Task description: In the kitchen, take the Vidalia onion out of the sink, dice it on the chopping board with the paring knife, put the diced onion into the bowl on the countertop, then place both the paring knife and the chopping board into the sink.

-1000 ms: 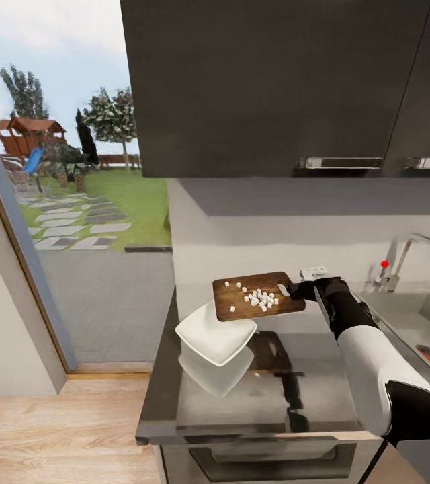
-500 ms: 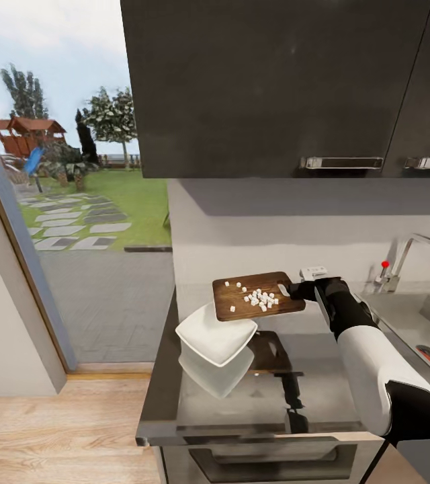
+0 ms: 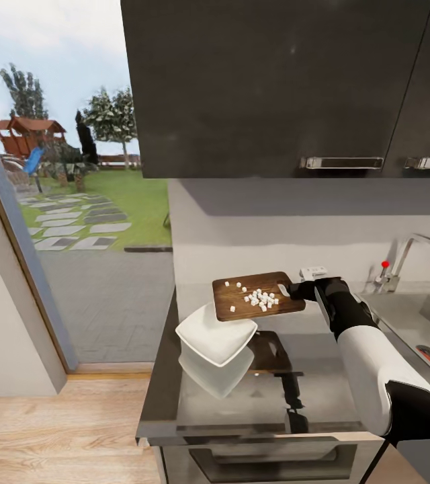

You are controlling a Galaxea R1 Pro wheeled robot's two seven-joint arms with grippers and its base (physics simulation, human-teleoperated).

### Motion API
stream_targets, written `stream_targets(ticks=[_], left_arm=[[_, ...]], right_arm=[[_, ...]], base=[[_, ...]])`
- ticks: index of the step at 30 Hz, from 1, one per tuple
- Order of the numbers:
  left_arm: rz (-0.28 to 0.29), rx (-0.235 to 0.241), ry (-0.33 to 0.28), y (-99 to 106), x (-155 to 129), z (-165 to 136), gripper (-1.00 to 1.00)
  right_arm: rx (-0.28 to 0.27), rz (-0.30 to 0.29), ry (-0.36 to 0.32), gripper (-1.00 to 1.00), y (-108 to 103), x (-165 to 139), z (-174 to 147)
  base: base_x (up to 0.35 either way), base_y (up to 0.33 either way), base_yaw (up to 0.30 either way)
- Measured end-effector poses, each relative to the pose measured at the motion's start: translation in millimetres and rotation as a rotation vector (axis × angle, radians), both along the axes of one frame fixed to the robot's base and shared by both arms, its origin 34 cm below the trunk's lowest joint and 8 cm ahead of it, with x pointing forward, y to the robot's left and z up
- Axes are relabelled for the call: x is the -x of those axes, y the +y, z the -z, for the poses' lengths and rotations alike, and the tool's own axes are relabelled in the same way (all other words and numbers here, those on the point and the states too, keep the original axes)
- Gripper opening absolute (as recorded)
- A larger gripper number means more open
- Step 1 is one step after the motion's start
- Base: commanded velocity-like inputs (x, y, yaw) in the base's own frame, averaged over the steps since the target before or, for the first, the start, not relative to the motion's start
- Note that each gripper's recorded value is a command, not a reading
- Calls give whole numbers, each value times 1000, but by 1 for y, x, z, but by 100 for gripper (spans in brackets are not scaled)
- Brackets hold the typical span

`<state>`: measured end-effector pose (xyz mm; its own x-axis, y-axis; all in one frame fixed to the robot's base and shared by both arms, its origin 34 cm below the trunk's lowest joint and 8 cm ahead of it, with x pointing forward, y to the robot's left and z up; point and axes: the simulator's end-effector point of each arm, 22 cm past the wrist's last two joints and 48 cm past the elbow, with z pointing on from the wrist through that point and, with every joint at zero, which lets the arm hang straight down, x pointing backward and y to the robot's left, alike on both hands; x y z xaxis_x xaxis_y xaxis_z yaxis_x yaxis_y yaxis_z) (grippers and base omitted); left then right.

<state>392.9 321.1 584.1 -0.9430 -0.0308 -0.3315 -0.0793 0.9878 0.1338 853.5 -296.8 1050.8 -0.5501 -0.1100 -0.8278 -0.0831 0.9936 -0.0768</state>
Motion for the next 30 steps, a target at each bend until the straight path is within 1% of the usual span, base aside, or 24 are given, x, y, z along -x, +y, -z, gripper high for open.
stream_targets(ticks=[7,20,30], left_arm=[[0,1,1,0,1,0,100],[2,5,-3,-3,-1,0,100],[3,6,-17,-4,-5,-4,100]], right_arm=[[-1,0,1,-100,0,0,0],[0,0,-2,-100,0,0,-1],[3,0,-15,-100,0,2,-11]], base=[[0,179,0],[0,9,0],[0,0,0]])
